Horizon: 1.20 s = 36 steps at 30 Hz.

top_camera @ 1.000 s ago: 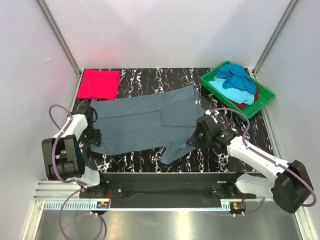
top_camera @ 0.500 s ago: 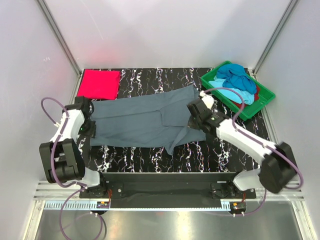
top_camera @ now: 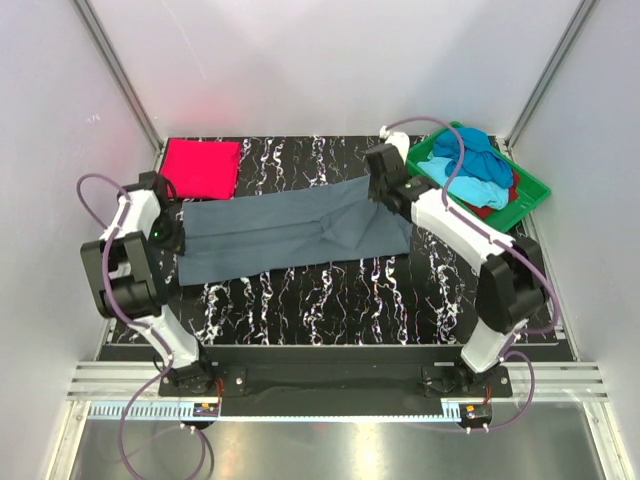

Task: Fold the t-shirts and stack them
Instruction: Fold the tshirt

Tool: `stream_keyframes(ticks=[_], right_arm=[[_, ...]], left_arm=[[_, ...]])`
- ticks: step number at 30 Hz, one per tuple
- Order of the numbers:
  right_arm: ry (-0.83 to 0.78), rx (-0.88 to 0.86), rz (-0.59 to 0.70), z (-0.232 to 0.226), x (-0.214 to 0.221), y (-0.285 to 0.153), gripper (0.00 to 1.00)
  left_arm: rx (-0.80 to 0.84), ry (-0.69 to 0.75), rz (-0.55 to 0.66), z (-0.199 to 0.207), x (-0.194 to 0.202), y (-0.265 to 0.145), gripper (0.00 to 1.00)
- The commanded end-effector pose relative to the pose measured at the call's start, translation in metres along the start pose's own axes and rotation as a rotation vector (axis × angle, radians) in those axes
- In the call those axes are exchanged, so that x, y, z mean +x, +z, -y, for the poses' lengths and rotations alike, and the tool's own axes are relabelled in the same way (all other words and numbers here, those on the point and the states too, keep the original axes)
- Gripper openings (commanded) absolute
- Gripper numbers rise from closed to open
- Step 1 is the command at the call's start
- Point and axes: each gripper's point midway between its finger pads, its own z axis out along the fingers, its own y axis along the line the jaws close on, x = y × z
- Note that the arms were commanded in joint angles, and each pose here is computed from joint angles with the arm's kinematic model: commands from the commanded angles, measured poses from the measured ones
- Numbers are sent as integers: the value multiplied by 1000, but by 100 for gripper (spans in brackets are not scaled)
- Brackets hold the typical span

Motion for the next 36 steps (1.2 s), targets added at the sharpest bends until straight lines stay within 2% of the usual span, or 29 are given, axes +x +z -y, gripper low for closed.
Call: stream_keyframes(ticks=[1, 9, 17, 27, 36], right_arm=[[-44, 31, 46, 7, -30, 18, 0], [-100, 55, 27, 12, -56, 47, 0], [-84, 122, -14, 39, -50, 61, 0], [-70, 110, -21, 38, -50, 74, 0], [-61, 102, -26, 34, -49, 82, 0]], left_arm=[[53, 8, -26, 26, -4, -6, 0], [17, 17, -77, 40, 5, 18, 0], [43, -6, -15, 49, -8, 14, 0], [48, -25, -10, 59, -11, 16, 0], [34, 14, -15, 70, -9, 29, 0]])
